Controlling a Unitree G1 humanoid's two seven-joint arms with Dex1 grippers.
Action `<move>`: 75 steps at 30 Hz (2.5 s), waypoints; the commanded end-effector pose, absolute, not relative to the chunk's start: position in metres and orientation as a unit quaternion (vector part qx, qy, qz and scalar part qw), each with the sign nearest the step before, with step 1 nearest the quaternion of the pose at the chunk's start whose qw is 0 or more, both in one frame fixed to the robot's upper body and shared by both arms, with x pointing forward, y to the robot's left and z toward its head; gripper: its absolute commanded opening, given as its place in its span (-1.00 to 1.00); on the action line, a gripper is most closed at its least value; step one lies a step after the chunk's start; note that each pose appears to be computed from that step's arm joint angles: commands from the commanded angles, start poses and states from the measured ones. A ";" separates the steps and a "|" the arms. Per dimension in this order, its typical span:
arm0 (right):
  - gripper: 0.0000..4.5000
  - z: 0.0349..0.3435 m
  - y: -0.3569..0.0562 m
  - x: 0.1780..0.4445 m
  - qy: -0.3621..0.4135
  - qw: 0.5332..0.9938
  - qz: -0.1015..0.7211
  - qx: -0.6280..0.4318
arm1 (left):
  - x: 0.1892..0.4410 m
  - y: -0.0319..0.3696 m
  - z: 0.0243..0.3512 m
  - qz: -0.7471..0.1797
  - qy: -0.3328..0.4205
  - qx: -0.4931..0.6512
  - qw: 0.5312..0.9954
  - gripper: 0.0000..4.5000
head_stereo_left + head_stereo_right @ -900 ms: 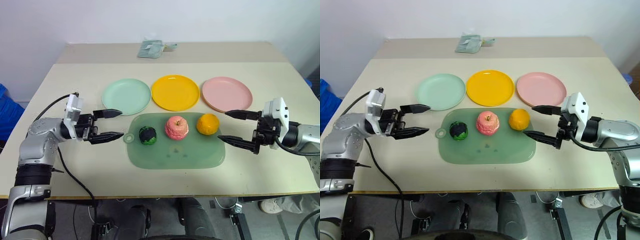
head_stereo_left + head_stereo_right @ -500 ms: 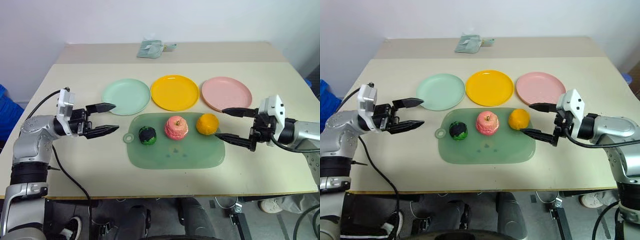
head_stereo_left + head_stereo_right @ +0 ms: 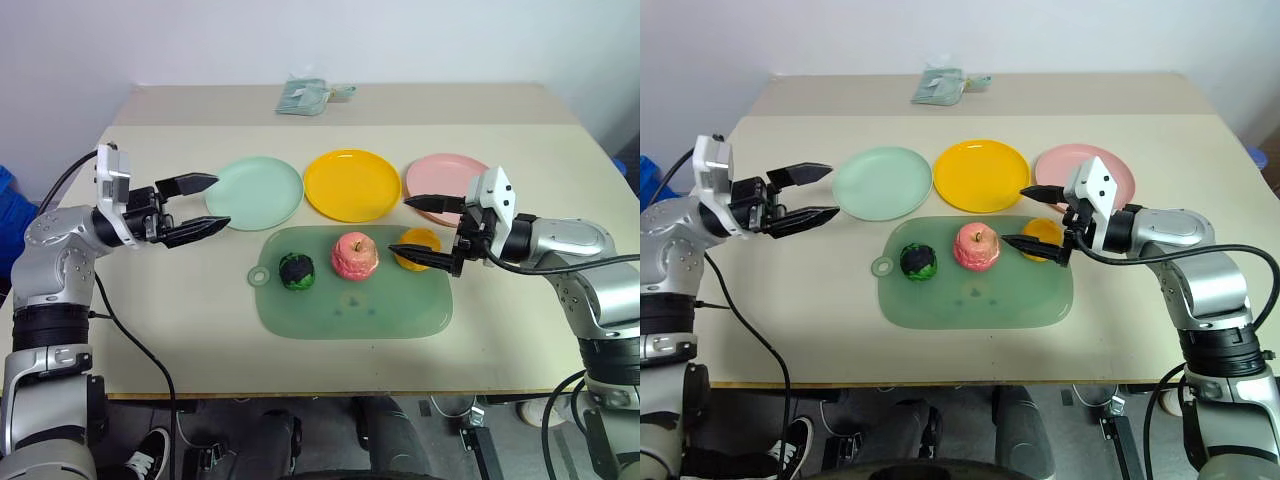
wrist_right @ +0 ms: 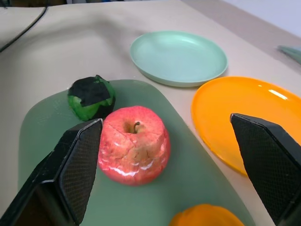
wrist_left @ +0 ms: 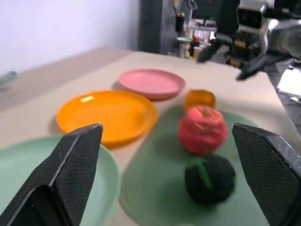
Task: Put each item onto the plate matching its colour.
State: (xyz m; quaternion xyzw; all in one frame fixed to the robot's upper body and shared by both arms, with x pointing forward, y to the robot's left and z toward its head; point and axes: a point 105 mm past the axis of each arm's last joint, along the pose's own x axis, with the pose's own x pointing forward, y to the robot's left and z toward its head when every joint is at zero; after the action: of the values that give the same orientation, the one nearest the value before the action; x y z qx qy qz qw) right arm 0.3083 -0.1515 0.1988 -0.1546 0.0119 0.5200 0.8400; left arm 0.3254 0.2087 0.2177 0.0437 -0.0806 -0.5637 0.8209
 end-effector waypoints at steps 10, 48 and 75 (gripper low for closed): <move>0.97 0.216 -0.132 0.289 0.006 0.829 0.543 -0.134 | 0.324 0.152 0.193 -0.642 -0.042 0.039 0.765 1.00; 1.00 0.215 -0.144 0.294 0.006 0.853 0.493 -0.173 | 0.335 0.111 0.113 -0.649 -0.023 0.133 0.749 -0.18; 1.00 0.235 -0.119 0.322 -0.065 0.879 0.442 -0.165 | 0.446 0.164 0.199 -0.241 -0.145 0.026 0.959 1.00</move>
State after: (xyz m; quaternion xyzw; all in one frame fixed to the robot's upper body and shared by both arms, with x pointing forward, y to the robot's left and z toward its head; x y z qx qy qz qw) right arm 0.3277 -0.1174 0.2201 -0.1510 -0.0361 0.4433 0.8828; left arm 0.4487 0.1633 0.1788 0.0212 -0.1130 -0.2250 0.9676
